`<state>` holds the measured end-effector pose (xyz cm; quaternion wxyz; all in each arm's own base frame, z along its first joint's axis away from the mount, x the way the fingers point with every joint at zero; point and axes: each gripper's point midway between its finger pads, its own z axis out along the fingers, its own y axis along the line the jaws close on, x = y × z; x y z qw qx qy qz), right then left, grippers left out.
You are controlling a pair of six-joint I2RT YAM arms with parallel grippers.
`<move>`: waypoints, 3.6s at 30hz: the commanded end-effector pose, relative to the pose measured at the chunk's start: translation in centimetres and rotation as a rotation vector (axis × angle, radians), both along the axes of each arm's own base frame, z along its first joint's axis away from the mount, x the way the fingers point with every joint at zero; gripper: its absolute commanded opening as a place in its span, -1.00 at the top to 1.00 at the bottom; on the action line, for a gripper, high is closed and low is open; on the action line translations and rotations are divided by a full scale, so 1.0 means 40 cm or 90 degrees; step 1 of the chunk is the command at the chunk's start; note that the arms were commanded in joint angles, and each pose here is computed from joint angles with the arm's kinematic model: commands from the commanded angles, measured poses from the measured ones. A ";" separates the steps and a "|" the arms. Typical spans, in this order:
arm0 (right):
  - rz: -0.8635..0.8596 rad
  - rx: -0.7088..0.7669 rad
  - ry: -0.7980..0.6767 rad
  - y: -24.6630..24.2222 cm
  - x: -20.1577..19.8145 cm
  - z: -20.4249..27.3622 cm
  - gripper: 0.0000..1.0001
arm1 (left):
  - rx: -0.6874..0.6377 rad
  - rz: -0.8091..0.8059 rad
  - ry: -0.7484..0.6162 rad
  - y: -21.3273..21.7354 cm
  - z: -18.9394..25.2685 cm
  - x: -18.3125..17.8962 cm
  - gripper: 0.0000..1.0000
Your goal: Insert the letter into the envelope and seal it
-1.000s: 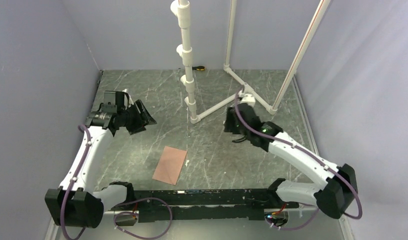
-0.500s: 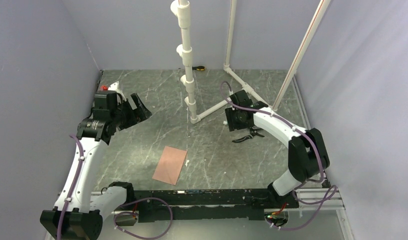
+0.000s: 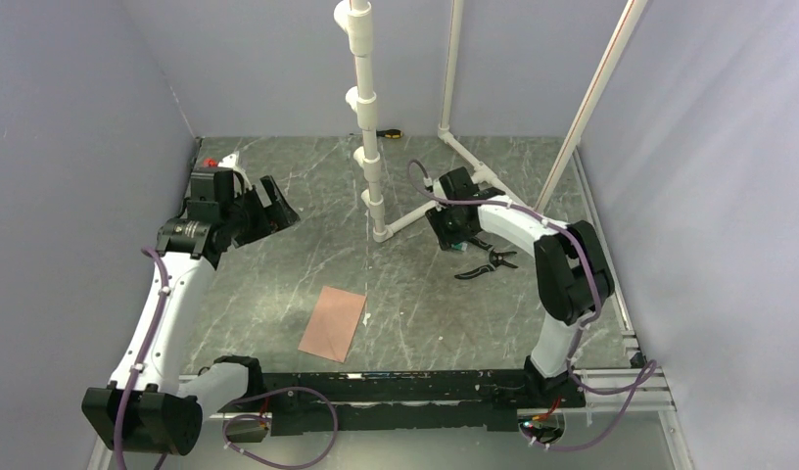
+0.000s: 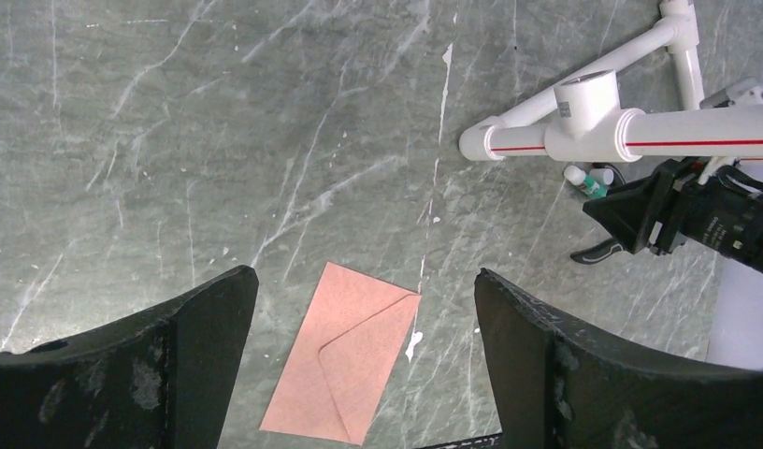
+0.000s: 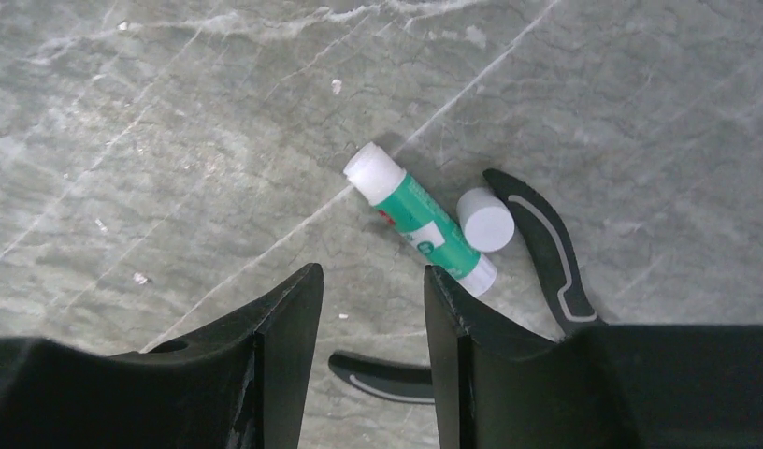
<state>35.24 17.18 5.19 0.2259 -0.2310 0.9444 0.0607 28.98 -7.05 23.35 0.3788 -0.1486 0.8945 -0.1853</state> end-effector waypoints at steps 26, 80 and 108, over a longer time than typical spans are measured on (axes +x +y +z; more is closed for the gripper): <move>0.017 -0.075 -0.002 -0.045 0.028 -0.065 0.06 | -0.036 -0.035 -0.026 -0.034 0.032 0.022 -0.79; 0.388 0.942 -0.175 0.425 -0.489 0.951 0.92 | -0.453 -0.594 -0.441 -0.427 0.488 -0.284 -0.29; 0.428 0.930 -0.167 0.450 -0.494 0.945 0.93 | -0.517 -0.570 -0.424 -0.460 0.505 -0.268 0.73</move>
